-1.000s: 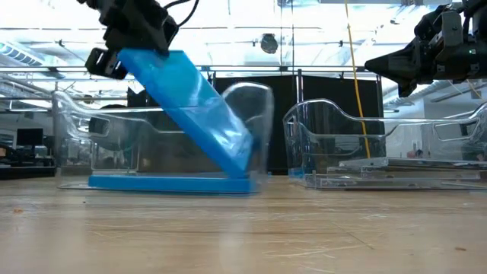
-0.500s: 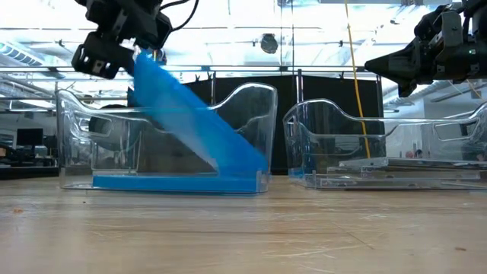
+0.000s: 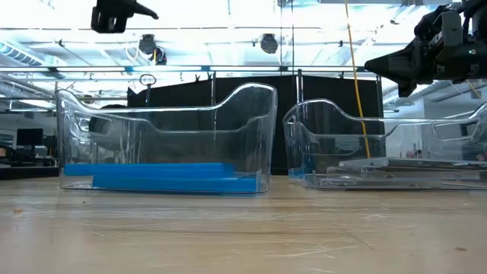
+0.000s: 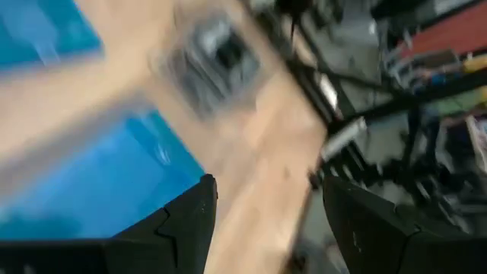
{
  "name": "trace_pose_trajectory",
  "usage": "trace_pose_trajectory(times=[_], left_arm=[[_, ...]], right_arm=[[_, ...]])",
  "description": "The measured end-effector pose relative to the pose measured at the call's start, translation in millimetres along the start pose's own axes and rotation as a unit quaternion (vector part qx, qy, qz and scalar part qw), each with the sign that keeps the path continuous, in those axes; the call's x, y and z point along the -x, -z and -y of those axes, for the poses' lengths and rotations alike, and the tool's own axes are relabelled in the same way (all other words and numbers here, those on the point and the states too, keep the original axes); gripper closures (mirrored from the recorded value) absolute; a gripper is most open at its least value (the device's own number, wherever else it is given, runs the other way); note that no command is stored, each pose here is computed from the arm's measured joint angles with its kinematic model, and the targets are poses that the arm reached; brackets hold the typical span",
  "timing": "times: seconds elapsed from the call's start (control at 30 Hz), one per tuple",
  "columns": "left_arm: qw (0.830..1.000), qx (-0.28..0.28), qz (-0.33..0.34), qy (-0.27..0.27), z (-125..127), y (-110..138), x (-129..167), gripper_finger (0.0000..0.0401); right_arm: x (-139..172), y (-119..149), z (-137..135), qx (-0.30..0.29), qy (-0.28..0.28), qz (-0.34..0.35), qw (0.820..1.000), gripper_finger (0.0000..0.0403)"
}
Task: Pick & place jewel cases by type
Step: Adjust the left transparent bin
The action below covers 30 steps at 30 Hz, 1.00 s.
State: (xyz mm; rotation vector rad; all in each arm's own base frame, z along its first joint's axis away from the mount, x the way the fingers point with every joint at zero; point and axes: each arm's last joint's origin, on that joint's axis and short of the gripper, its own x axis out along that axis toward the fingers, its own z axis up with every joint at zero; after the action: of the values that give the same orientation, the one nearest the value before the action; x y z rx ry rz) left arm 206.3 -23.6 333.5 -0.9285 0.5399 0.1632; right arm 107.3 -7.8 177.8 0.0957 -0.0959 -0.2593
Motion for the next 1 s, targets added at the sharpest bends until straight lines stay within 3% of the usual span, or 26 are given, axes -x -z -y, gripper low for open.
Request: trace_pose_trajectory(times=[0.13,0.27,0.4,0.53,0.73,0.87,1.0], left_arm=[[0.988,-0.096,0.092,-0.078,-5,-5,8,0.0160],[0.972,-0.147,0.109,-0.149,-13,-8,-6,0.0160],[0.950,-0.244,0.086,-0.175,-17,-15,-34,0.0160],[0.917,-0.333,0.047,-0.215,-29,-19,-69,0.0160],[0.885,-0.353,-0.034,-0.303,-70,-28,-111,0.0160],[0.841,-0.382,-0.072,-0.376,-99,-37,-125,0.0160],[0.809,-0.431,-0.094,-0.388,-114,-46,-136,0.0160]], right_arm=[[0,0,0,0.000,0.000,0.000,1.000,0.0399],[0,0,0,0.000,0.000,0.000,1.000,0.0399],[0,0,0,0.000,0.000,0.000,1.000,0.0399],[0,0,0,0.000,0.000,0.000,1.000,0.0398],[0,0,0,0.000,0.000,0.000,1.000,0.0398],[0,0,0,0.000,0.000,0.000,1.000,0.0399],[0,0,0,0.000,0.000,0.000,1.000,0.0399]])
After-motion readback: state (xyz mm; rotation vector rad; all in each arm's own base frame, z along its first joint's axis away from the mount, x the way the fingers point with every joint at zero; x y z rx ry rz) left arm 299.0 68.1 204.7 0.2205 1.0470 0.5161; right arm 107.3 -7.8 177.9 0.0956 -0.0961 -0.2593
